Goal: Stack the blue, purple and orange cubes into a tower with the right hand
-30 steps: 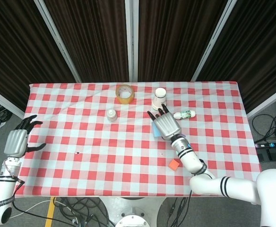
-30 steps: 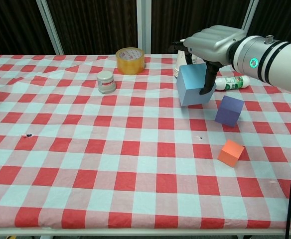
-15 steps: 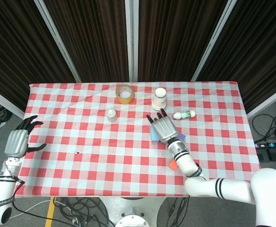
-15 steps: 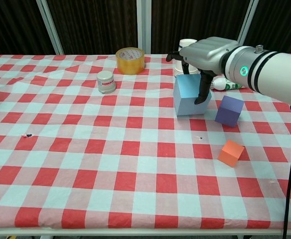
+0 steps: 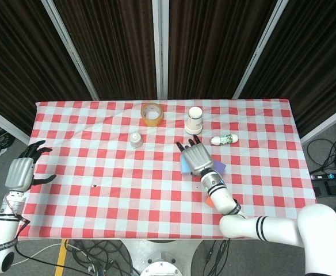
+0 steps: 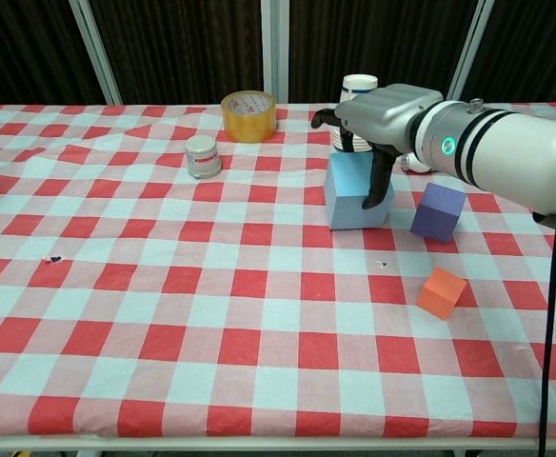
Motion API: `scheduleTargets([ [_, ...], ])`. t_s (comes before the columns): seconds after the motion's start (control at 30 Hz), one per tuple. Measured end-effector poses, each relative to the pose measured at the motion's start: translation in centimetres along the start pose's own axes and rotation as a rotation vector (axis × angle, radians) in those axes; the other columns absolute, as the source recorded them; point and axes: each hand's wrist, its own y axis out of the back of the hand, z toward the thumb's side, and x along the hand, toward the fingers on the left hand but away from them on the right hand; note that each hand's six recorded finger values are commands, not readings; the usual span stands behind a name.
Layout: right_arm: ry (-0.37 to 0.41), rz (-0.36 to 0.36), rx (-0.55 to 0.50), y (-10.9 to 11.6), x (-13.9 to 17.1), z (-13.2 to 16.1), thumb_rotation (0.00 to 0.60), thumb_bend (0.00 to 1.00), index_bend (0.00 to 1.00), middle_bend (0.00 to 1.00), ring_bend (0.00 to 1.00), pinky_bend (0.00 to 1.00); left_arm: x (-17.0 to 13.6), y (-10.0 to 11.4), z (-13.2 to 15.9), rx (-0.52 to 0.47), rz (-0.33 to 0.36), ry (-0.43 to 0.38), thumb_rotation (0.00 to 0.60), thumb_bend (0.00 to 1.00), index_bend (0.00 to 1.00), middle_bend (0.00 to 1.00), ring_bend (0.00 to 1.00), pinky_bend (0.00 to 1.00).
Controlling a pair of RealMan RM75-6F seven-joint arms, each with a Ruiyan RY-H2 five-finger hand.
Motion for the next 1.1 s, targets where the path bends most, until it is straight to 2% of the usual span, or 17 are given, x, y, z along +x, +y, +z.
scheduleTargets([
  [0.5, -0.001, 0.007, 0.018, -0.1, 0.1, 0.0, 0.600, 0.00, 0.06, 0.27, 0.07, 0.00, 0.0, 0.0, 0.0, 0.001, 0.001, 0.000, 0.600, 0.11, 0.33, 0.24, 0.16, 0.29],
  [0.67, 0.002, -0.044, 0.001, 1.6, 0.2, 0.0, 0.600, 0.00, 0.06, 0.25, 0.06, 0.00, 0.0, 0.0, -0.1, 0.001, 0.002, 0.002, 0.600, 0.11, 0.33, 0.24, 0.16, 0.29],
  [0.83, 0.000, -0.100, -0.016, 3.7, 1.1, -0.5, 0.600, 0.00, 0.06, 0.27, 0.06, 0.00, 0.0, 0.1, 0.0, 0.000, 0.004, 0.002, 0.600, 0.11, 0.33, 0.24, 0.16, 0.29],
  [1.0, -0.055, -0.131, -0.050, 4.8, 3.4, -2.3, 0.600, 0.00, 0.06, 0.29, 0.07, 0.00, 0.0, 0.1, 0.1, -0.003, 0.004, -0.002, 0.600, 0.11, 0.33, 0.24, 0.16, 0.29],
  [1.1, -0.139, -0.130, -0.107, 4.3, 5.7, -4.4, 0.600, 0.00, 0.06, 0.29, 0.07, 0.00, 0.0, 0.1, 0.2, -0.004, 0.004, -0.009, 0.600, 0.11, 0.33, 0.24, 0.16, 0.29],
])
